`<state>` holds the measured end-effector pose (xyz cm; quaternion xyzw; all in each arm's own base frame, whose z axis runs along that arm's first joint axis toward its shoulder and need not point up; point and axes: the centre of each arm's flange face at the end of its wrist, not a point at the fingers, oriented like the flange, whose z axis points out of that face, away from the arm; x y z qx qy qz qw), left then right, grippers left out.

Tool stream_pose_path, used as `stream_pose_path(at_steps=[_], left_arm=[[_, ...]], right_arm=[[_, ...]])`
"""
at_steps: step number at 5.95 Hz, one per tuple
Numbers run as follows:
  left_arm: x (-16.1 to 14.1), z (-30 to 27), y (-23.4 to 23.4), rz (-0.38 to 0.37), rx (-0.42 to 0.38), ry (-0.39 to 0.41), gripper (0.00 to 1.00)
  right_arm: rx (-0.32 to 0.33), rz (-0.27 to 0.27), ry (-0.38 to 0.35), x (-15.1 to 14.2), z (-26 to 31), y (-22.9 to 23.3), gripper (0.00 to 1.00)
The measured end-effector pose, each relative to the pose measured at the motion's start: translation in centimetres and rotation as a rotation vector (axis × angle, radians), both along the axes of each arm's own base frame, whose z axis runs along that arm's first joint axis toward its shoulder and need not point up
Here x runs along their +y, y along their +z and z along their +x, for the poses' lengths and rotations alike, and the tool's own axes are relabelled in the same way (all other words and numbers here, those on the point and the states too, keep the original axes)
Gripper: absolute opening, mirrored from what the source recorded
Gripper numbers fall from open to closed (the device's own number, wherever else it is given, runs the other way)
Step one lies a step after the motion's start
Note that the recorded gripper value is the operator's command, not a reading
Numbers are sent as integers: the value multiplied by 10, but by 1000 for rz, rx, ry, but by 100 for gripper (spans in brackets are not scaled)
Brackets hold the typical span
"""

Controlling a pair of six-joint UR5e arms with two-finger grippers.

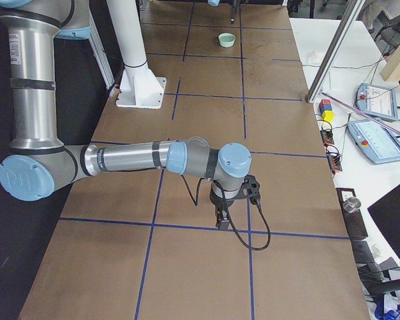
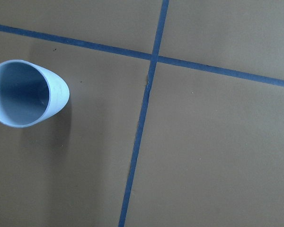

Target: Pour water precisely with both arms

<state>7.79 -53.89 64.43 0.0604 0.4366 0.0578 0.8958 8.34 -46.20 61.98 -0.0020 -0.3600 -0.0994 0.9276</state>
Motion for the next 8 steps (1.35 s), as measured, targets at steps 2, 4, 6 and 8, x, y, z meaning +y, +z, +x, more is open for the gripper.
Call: stream_pose_path(at_steps=[2, 4, 6, 8], left_arm=[[-1, -71, 10, -34, -51, 7, 100], [8, -111, -27, -74, -152, 33, 100], [27, -130, -31, -115, -215, 51, 100], [45, -132, -9, -131, -220, 56, 100]], right_arm=[[1, -15, -2, 1, 0, 8, 100], [1, -17, -5, 0, 0, 10, 100], [2, -22, -3, 2, 0, 12, 100], [2, -25, -1, 2, 0, 12, 100]])
